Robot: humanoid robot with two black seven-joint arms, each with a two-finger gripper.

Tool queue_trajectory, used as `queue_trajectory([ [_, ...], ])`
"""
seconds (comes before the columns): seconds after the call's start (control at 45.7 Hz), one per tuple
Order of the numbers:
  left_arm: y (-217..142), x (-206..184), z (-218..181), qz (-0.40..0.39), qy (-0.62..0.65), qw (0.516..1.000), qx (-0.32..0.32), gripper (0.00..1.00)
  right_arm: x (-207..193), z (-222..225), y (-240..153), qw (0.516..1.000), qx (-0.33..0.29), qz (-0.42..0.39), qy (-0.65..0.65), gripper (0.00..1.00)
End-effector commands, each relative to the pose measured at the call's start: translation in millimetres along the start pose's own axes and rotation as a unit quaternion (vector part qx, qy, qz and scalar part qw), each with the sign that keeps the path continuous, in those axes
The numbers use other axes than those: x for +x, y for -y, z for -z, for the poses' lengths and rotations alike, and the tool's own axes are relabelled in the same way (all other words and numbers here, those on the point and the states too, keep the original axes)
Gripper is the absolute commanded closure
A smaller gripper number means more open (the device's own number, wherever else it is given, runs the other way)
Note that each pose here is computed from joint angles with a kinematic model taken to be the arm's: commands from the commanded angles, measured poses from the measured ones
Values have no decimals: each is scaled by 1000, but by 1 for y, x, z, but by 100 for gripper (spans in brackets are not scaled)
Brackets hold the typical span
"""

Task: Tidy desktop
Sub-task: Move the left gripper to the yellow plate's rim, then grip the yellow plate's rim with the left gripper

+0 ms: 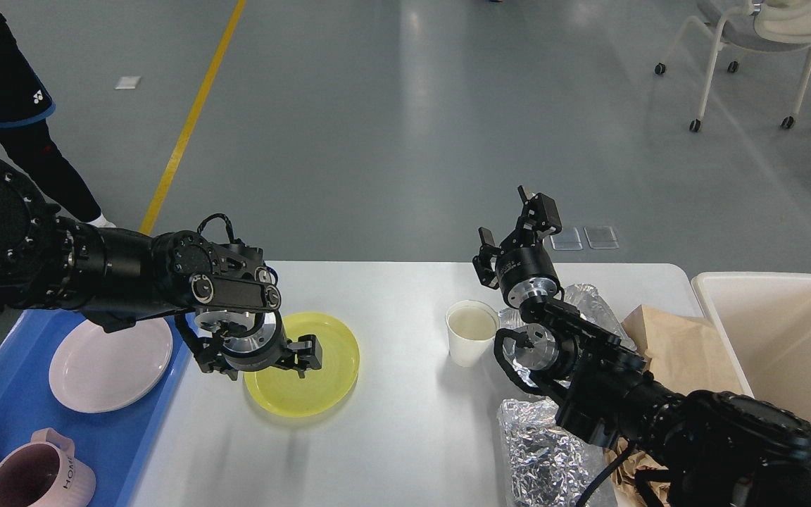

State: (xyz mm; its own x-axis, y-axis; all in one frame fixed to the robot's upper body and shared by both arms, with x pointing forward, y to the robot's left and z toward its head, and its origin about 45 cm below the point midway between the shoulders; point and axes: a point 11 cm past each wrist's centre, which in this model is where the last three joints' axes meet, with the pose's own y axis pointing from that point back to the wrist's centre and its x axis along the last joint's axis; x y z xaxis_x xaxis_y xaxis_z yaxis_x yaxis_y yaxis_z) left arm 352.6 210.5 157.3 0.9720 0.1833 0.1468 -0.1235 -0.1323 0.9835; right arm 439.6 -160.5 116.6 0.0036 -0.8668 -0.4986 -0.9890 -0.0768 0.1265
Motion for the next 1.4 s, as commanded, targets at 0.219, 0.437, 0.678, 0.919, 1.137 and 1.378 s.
queue_trajectory([
  [0.219,35,-8,23,-49,-57,997,31,3,0,0,0,1000,0,0,0,0],
  [0.437,57,-12,34,-48,-77,996,26,2,0,0,0,1000,0,0,0,0],
  [0.678,64,-6,37,-98,-110,989,30,7,0,0,0,1000,0,0,0,0],
  [0.919,75,-18,42,-86,-114,989,36,21,1,-1,0,1000,-1,-1,0,0],
  [1.137,83,-26,45,-78,-116,990,37,36,0,0,0,1000,0,0,-1,0],
  [1.378,83,-21,44,-102,-126,986,27,47,0,0,0,1000,0,0,-1,0],
])
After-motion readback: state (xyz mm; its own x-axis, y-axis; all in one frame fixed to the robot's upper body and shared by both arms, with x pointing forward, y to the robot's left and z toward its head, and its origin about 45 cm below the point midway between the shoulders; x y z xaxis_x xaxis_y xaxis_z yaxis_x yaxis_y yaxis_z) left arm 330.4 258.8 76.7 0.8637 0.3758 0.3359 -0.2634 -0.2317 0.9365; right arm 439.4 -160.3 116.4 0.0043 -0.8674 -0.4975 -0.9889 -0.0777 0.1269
